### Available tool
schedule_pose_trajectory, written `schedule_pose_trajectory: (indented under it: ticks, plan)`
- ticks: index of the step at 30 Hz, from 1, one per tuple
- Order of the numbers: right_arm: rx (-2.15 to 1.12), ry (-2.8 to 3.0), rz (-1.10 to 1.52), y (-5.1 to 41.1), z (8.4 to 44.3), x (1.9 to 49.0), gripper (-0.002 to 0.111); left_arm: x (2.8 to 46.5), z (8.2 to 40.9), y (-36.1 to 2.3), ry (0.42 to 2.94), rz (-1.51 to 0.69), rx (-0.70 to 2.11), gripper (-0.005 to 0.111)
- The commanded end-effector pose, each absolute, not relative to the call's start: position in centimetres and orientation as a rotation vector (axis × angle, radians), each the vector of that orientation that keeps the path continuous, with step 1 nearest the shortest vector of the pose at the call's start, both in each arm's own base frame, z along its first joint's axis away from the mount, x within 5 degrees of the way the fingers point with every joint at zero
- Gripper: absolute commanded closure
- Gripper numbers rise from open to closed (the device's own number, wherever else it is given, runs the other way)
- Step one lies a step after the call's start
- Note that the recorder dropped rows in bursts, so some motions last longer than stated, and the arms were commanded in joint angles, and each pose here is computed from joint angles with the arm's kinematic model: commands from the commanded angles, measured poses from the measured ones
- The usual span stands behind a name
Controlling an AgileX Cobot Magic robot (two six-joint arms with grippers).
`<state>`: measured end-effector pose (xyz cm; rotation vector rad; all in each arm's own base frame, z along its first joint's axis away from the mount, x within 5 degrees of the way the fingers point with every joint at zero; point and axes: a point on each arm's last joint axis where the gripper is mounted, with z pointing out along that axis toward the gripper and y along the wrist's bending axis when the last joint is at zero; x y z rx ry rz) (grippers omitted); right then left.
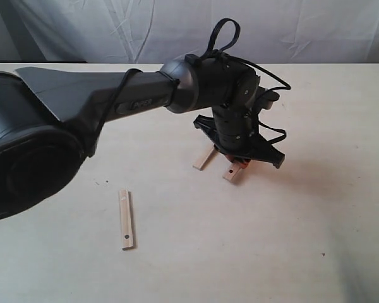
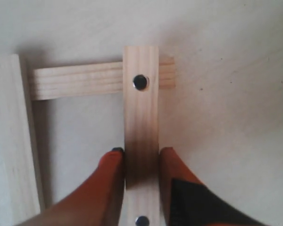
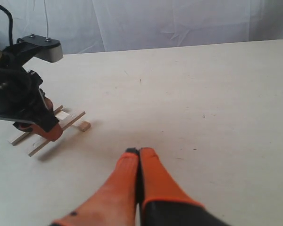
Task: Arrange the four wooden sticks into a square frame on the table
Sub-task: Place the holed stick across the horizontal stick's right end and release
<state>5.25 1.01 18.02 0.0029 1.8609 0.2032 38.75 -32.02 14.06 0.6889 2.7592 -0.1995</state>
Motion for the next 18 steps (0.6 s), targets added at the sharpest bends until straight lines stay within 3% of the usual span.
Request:
schedule_pose_trajectory:
  ticks: [1,8,13,16,18]
  plan:
    - [0.006,1.844,0.197,1.0,18.1,5.2,0.108,38.4,14.3,-32.4,2.762,-0.198,0.705,0.067]
    - [0.007,1.845,0.198,1.0,18.1,5.2,0.108,38.1,14.8,-32.2,2.782,-0.185,0.710,0.063]
    - [0.005,1.845,0.196,1.0,18.1,5.2,0.108,37.7,17.2,-31.8,2.769,-0.194,0.707,0.063]
    - [0.005,1.845,0.196,1.0,18.1,5.2,0.108,37.5,18.9,-31.2,2.753,-0.139,0.727,0.067]
    - [0.005,1.847,0.196,1.0,18.1,5.2,0.108,37.4,19.9,-30.7,2.748,-0.087,0.742,0.076]
